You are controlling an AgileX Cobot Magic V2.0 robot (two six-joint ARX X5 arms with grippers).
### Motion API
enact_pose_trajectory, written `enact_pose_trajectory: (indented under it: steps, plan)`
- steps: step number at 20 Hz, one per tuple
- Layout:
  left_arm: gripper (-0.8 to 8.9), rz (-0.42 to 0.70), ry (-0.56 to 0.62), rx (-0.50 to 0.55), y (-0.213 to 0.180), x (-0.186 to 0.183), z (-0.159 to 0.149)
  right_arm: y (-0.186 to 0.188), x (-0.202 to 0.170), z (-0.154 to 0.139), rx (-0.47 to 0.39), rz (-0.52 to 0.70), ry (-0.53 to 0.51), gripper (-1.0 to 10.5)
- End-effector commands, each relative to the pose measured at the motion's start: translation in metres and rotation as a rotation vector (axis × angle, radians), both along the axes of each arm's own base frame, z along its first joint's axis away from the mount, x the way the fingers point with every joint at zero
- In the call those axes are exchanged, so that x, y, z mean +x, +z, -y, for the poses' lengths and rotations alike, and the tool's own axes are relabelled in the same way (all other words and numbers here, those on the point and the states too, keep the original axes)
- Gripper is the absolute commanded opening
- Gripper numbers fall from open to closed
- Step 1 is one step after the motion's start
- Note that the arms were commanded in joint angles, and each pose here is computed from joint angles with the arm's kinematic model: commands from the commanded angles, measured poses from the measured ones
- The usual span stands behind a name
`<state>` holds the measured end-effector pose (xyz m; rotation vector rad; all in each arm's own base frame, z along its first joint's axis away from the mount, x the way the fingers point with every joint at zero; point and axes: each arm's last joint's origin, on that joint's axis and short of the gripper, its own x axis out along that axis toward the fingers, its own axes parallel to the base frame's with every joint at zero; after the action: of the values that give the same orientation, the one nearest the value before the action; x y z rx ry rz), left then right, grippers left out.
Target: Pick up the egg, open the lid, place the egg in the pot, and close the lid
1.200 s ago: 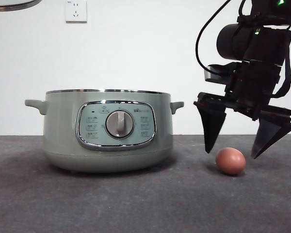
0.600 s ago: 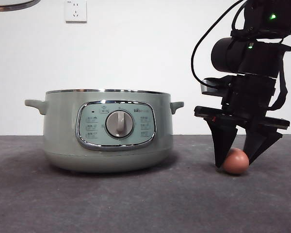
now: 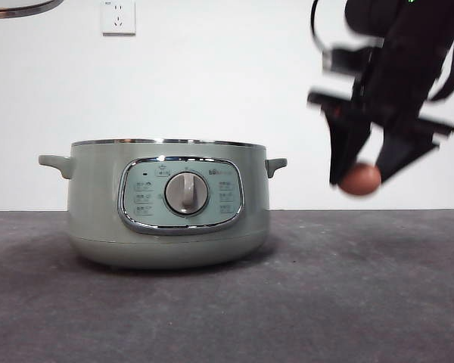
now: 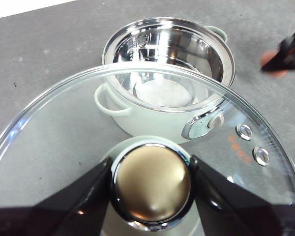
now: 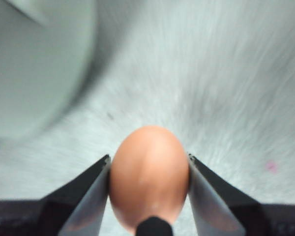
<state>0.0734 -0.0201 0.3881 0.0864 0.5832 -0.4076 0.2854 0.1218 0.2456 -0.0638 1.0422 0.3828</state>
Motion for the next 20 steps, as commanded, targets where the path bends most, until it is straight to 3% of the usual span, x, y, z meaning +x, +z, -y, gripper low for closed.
enact_pose_trajectory:
  steps: [1, 6, 10, 15, 20]
  plan:
    - [-0.08, 0.059, 0.000, -0.021, 0.007, -0.002, 0.000, 0.025, -0.006, -0.006, 0.038, 0.087, 0.030, -0.1]
    - [-0.08, 0.055, 0.000, -0.021, 0.007, -0.002, -0.001, 0.083, -0.001, -0.044, 0.124, 0.273, 0.139, -0.1]
    - [-0.08, 0.052, 0.000, -0.021, 0.006, -0.003, -0.001, 0.098, 0.021, -0.087, 0.134, 0.309, 0.232, -0.1]
    - [-0.08, 0.052, -0.001, -0.021, 0.006, -0.003, -0.001, 0.079, 0.056, -0.140, 0.085, 0.262, 0.325, -0.1]
    - [-0.08, 0.051, -0.001, -0.021, 0.006, -0.003, -0.001, 0.042, 0.084, -0.173, 0.028, 0.195, 0.362, -0.1]
